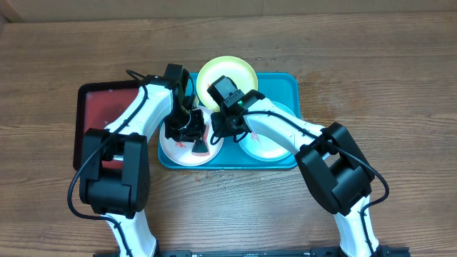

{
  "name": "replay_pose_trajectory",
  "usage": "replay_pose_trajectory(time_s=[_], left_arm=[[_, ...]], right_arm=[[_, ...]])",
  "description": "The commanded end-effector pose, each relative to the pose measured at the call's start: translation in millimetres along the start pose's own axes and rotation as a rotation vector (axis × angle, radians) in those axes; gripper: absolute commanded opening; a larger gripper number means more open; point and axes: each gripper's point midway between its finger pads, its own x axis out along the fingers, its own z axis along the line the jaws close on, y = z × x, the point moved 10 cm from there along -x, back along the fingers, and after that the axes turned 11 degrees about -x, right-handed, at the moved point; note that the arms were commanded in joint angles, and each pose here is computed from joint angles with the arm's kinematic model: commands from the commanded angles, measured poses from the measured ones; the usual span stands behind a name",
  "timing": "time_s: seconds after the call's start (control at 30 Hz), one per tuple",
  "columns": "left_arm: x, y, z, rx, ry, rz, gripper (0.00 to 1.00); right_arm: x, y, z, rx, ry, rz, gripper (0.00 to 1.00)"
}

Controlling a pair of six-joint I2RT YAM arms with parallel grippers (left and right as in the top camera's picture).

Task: Clean dirty plates on tray and stack at the side
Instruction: 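Hold the white plate with the right gripper and scrub it with the sponge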

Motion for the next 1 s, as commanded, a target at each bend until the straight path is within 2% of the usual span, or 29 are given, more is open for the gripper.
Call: replay_pose_trajectory(time_s=[0.0, 0.13, 0.2, 0.53, 0.6, 0.67, 0.77, 0.8, 0.83, 0.93, 0.97], left_arm=[[3.2, 0.1, 4.3, -0.020, -0.041, -0.004, 0.38], [3.7, 0.9, 1.3, -0.014, -0.026, 0.000, 0.45], [4.1, 0.6, -0.2, -0.008, -0.024, -0.006, 0.37], [8.8, 2.8, 2.8, -0.011, -0.031, 0.002, 0.16], [13.5, 4.4, 5.8, -0.014, -0.042, 0.003, 0.14], [18.9, 6.6, 8.5, -0.023, -0.044, 0.008, 0.19], [24.3, 8.5, 10.9, -0.033, -0.043, 0.012, 0.43], [24.3, 8.5, 10.9, -0.033, -0.042, 0.011, 0.45], [24.3, 8.2, 10.7, -0.033, -0.041, 0.009, 0.43], [24.2, 7.7, 10.6, -0.032, -0.040, 0.006, 0.17], [24.1, 7.5, 11.0, -0.033, -0.040, 0.006, 0.12]], right_arm=[[-1.8, -5.4, 0.9, -0.001, 0.006, -0.018, 0.18], [-1.8, -5.4, 0.9, -0.001, 0.006, -0.019, 0.18], [-1.8, -5.4, 0.9, -0.001, 0.006, -0.019, 0.18], [-1.8, -5.4, 0.9, -0.002, 0.006, -0.019, 0.15], [-1.8, -5.4, 0.8, -0.002, 0.007, -0.019, 0.15], [-1.8, -5.5, 0.4, -0.001, 0.013, -0.021, 0.15], [-1.8, -5.5, 0.3, -0.001, 0.013, -0.021, 0.15], [-1.8, -5.5, 0.4, -0.001, 0.013, -0.021, 0.15], [-1.8, -5.5, 0.4, -0.001, 0.013, -0.021, 0.15], [-1.8, -5.5, 0.3, -0.001, 0.013, -0.021, 0.15], [-1.8, -5.5, 0.3, -0.002, 0.013, -0.021, 0.15]])
